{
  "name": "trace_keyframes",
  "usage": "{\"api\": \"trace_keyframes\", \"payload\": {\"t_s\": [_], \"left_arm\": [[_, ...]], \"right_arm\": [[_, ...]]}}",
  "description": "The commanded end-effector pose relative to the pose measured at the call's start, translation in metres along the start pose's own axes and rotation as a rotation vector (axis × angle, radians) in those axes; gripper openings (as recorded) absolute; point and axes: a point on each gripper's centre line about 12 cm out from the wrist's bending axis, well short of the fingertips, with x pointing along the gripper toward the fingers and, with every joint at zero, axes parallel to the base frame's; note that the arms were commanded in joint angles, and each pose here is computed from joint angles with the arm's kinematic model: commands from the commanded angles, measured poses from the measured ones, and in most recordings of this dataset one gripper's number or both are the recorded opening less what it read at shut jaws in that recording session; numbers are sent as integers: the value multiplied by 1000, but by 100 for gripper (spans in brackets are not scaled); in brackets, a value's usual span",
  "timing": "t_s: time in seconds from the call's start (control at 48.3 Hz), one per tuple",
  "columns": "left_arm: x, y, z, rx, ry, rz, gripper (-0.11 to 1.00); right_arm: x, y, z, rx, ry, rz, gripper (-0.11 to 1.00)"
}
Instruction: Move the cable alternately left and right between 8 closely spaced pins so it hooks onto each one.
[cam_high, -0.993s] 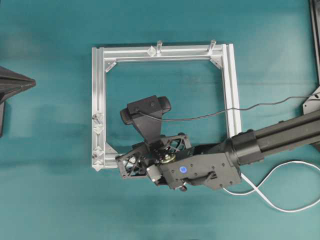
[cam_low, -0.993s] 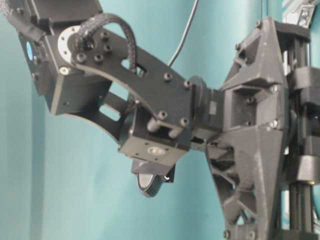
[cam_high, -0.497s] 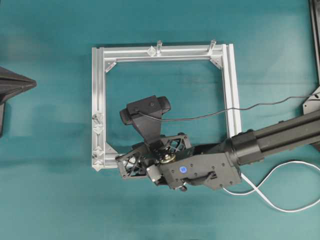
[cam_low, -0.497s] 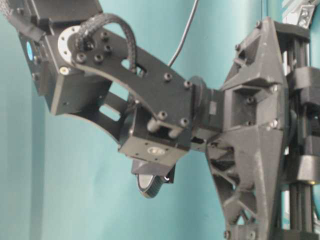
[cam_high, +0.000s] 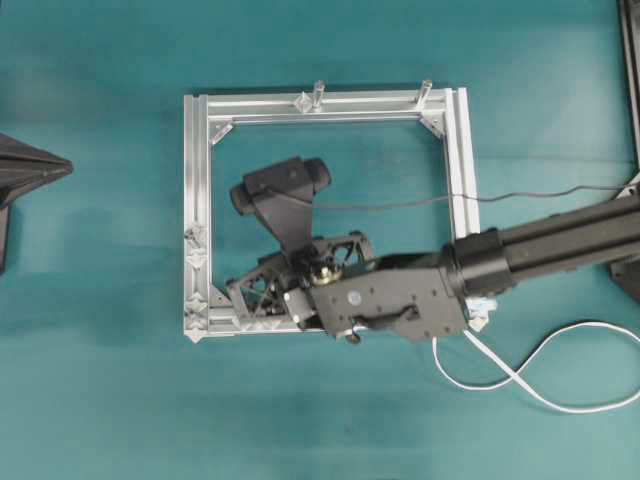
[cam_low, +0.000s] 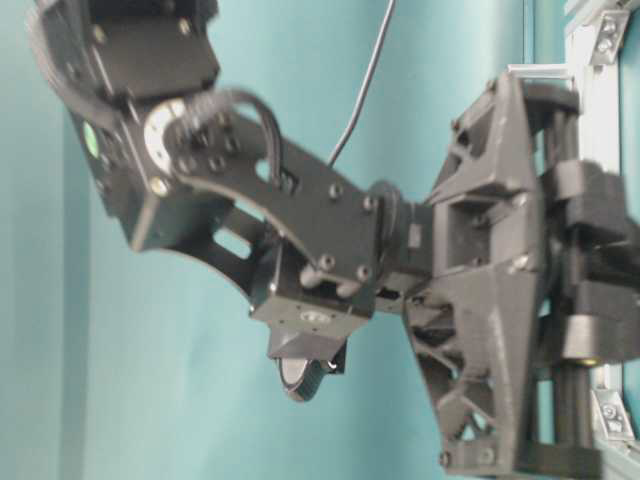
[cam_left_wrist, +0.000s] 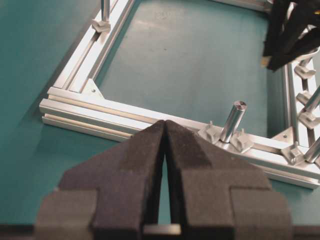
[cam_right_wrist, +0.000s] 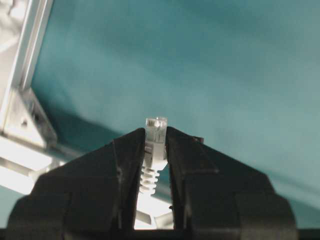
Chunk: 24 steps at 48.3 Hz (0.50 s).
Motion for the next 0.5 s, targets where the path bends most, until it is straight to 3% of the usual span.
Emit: {"api": "trace_keyframes", "payload": {"t_s": [0.0,0.29,0.476], "left_arm": [[0,0,5,-5,-14,1,1],[0,0,5,-5,-15,1,1],[0,0,6,-5,-16,2,1]], "right_arm": [[-10,6,13,9,-8,46,19],[-6,7,24,6,-14,56,19],[-6,17,27,8,-15,113,19]]}}
